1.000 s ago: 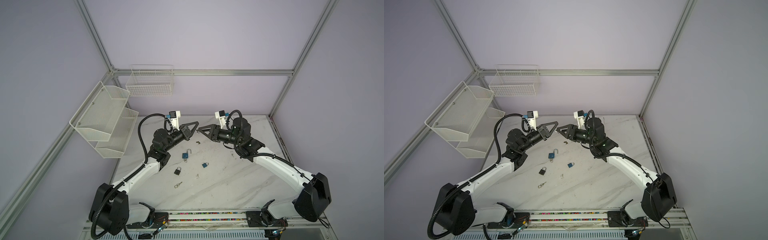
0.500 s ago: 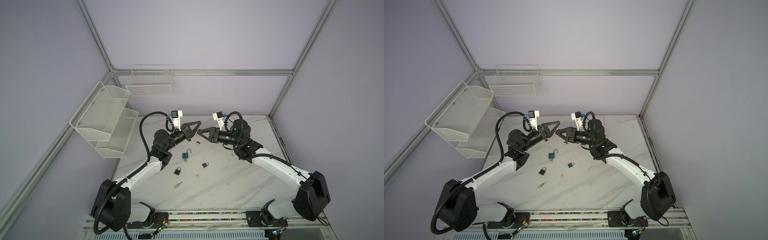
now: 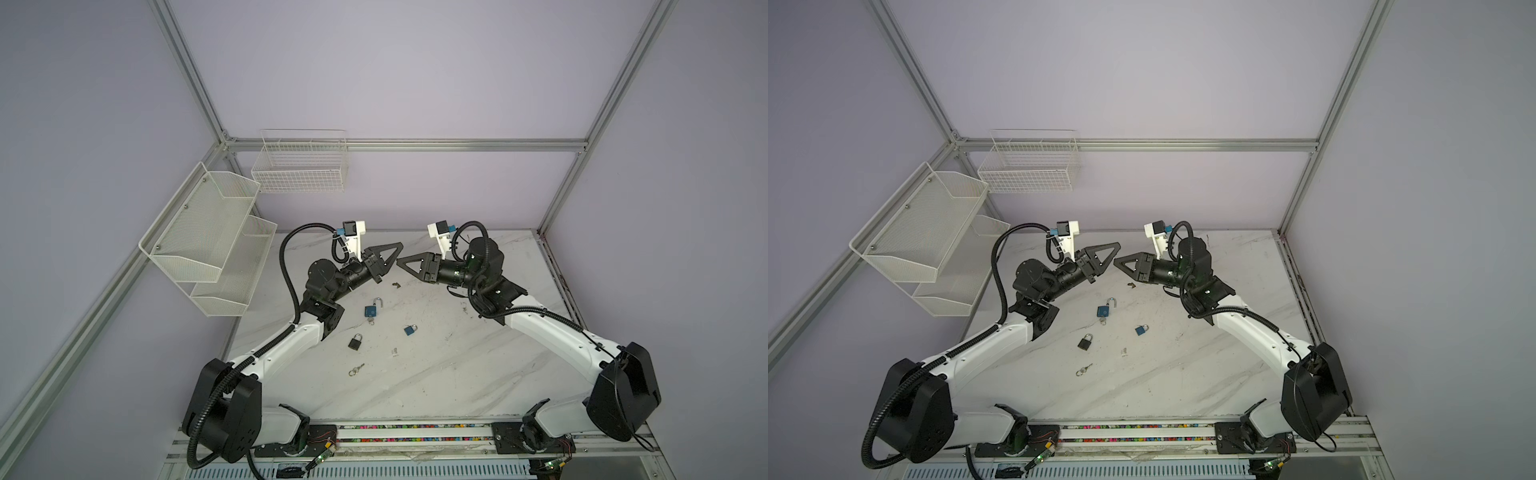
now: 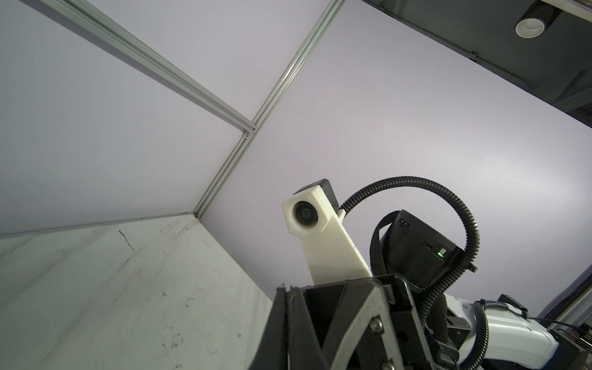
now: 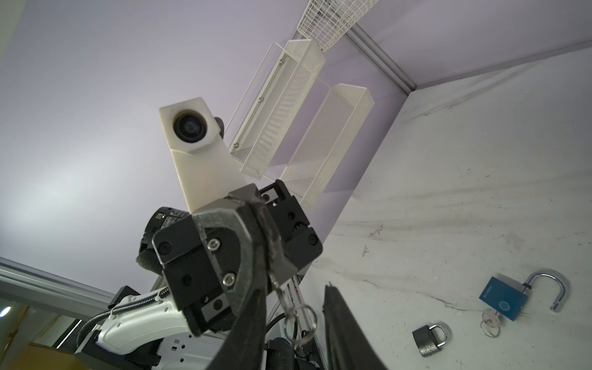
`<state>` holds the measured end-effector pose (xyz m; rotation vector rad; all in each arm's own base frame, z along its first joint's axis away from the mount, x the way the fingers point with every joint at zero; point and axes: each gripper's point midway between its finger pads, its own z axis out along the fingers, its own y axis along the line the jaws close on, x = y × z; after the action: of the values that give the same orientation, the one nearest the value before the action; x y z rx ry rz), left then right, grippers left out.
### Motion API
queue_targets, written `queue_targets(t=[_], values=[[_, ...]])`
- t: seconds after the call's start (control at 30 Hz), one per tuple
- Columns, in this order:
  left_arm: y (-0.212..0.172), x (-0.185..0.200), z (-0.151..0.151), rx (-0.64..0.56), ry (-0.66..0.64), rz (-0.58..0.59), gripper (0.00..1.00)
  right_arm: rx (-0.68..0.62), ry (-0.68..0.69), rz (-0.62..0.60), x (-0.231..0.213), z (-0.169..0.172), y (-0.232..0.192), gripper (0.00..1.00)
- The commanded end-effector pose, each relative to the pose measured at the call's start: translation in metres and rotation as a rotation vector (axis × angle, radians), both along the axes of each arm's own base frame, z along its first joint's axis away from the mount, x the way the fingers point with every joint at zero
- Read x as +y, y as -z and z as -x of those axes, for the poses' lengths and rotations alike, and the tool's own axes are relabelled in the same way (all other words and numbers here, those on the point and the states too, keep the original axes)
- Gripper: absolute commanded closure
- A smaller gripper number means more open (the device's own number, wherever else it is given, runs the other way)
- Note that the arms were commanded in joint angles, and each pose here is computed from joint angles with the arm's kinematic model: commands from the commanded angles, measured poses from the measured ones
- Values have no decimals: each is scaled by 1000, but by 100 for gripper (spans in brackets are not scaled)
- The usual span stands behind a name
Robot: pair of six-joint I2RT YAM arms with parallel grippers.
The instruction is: Unlock with the key
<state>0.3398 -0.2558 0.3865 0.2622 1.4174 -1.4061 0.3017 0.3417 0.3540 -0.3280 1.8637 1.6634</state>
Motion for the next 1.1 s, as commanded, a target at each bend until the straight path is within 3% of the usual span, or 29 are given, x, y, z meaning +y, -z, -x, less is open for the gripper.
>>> queue_targets(t=[0.0,0.83,1.07], values=[[-49,1,13,-123,24,50,100,-82,-6,-37,0,0,-20,66],[-45,3,7,-95,-7,47,100,-86,-26,-38,-6,3,-18,99],[-44,4,3,-77,-14,46,100,-75,-2,-32,-10,1,-18,100]])
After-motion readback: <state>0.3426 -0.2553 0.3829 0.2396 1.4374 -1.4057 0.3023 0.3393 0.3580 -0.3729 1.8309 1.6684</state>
